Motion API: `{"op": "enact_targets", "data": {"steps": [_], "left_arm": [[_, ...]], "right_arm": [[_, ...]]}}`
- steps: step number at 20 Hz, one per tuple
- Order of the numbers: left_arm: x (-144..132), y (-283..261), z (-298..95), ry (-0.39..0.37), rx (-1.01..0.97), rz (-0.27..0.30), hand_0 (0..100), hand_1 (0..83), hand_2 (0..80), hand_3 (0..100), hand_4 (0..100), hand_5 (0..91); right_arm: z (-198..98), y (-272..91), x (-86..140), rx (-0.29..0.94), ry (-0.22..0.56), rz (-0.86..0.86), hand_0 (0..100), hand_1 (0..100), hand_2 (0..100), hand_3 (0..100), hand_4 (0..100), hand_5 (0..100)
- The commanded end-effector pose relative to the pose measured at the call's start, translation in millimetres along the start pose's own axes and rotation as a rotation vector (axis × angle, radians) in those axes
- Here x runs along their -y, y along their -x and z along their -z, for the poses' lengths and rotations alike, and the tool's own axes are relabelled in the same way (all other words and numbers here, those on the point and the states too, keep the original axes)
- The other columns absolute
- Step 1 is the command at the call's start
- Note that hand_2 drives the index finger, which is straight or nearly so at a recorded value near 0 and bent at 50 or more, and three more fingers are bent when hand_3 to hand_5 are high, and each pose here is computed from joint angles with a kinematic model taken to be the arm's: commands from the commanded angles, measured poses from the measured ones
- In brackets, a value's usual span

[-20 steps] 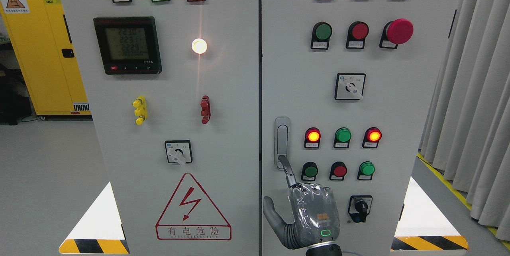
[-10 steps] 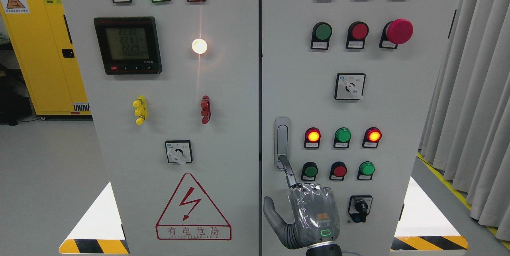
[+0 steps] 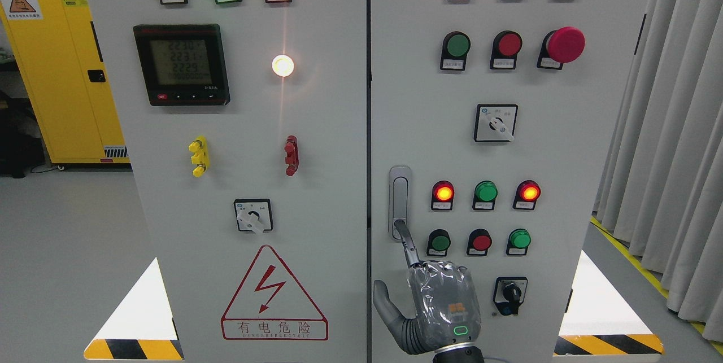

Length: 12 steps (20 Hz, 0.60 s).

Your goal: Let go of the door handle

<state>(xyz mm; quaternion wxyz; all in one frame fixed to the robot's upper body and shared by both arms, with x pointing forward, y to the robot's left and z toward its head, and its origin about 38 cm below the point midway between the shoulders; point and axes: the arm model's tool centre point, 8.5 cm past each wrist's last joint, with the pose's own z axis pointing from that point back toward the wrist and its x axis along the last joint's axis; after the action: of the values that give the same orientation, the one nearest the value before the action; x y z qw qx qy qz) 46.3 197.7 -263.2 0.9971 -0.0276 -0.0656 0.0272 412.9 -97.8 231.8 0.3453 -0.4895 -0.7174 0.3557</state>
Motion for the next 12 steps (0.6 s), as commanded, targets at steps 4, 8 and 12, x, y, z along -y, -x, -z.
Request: {"op": "enact_targets", "data": {"steps": [4,8,12], "left_arm": [[0.0,0.0,0.0,0.0,0.0,0.0,12,55.6,0.0,0,0,0.0],[0.0,0.0,0.0,0.0,0.0,0.0,12,55.6,0.0,0,0,0.0],[0.0,0.0,0.0,0.0,0.0,0.0,12,55.6,0.0,0,0,0.0]], "right_arm": [[-0.8,0.5,-1.4,-0.002,-0.008,0.0,55,30,1,100,100,100],[-1.9,1.2,-2.3,-0.003,-0.011,0.0,55,30,1,100,100,100],[-2.4,1.2,-2.7,-0.004,-0.013,0.0,55,30,2,100,100,100]]}}
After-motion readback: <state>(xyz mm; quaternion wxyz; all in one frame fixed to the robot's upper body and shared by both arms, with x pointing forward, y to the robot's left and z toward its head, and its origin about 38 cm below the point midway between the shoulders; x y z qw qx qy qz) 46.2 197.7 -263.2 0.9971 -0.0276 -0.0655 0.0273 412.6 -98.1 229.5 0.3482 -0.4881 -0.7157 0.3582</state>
